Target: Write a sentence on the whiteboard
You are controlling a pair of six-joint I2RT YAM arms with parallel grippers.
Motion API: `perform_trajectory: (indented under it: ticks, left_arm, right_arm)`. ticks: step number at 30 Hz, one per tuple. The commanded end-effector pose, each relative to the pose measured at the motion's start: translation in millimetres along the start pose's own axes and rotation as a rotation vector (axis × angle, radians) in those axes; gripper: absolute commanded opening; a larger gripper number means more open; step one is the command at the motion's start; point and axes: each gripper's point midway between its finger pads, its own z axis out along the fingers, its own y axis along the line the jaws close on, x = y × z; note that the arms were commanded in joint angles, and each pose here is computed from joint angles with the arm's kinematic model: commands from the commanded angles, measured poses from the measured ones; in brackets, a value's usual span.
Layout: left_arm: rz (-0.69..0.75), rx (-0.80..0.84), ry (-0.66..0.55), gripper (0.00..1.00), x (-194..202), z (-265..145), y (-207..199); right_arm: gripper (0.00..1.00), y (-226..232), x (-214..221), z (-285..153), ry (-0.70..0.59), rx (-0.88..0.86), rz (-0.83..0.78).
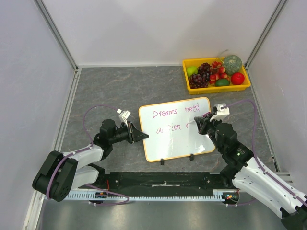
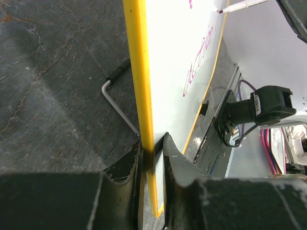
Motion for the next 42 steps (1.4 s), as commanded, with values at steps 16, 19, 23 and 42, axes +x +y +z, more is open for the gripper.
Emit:
perform_trajectory:
  ticks: [16,19,23,42]
  left_arm:
    - [0.059,-0.099,0.004,0.02,3.8,0.8,23.5]
    - [0.057,-0.100,0.002,0.02,3.5,0.5,23.6]
    - [0.058,-0.098,0.000,0.02,2.6,0.8,23.2]
    - [0.059,-0.097,0.002,0.02,3.2,0.7,22.9]
  right_arm:
    - [0.00,-11.6,16.2,-9.0,0.043,0.023,-0.025]
    - [0.00,-12.2,18.1,-11.0,0.046,0.019,-0.024]
    - [0.00,-11.1,15.8,-12.8,0.043,0.015,-0.016]
    - [0.00,-1.7,-30.5,-9.6,-0.047,0.032,-0.005]
